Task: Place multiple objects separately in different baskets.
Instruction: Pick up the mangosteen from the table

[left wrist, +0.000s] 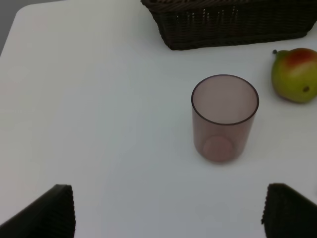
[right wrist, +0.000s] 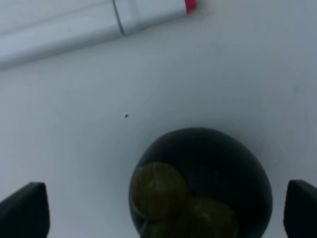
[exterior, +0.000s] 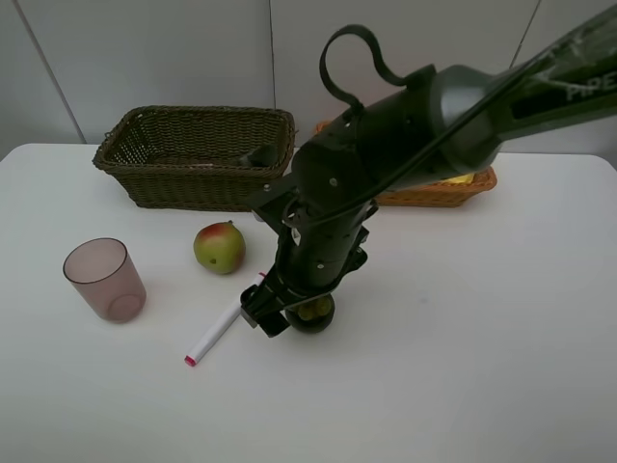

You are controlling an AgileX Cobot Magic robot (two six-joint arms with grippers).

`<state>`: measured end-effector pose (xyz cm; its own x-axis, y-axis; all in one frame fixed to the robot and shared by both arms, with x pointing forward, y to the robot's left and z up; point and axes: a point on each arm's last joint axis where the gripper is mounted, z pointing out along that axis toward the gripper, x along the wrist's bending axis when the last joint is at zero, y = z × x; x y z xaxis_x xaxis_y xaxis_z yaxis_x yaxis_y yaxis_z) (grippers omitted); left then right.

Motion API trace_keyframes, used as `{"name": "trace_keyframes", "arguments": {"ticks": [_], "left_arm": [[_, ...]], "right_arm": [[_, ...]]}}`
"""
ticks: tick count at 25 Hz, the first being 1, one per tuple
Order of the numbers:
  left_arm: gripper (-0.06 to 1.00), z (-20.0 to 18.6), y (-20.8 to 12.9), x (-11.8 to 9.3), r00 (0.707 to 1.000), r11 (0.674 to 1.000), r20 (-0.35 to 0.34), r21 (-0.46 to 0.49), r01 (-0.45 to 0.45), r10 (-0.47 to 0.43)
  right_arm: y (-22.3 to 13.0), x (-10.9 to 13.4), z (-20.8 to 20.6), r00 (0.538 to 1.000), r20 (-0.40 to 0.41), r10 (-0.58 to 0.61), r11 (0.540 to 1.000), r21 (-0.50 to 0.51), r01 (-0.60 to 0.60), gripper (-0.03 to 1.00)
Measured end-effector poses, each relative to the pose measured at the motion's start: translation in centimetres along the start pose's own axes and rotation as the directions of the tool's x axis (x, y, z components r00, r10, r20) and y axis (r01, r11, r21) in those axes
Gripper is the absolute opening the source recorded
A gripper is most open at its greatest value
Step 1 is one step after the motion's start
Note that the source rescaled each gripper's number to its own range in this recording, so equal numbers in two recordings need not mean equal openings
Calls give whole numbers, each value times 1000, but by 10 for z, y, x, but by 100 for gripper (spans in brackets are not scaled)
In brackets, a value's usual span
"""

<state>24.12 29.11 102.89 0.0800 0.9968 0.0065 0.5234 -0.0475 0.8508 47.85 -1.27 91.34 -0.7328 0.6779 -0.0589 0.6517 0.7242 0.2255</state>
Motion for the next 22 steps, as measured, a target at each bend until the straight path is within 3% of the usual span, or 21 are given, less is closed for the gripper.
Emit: {"name": "trace_keyframes", "arguments": {"ticks": [22], "left_arm": [[100, 0, 0, 0, 1000, 1000, 0, 0, 0, 0]], "right_arm": [[0, -1, -11, 1000, 2, 2, 1000, -11, -2, 100]]}}
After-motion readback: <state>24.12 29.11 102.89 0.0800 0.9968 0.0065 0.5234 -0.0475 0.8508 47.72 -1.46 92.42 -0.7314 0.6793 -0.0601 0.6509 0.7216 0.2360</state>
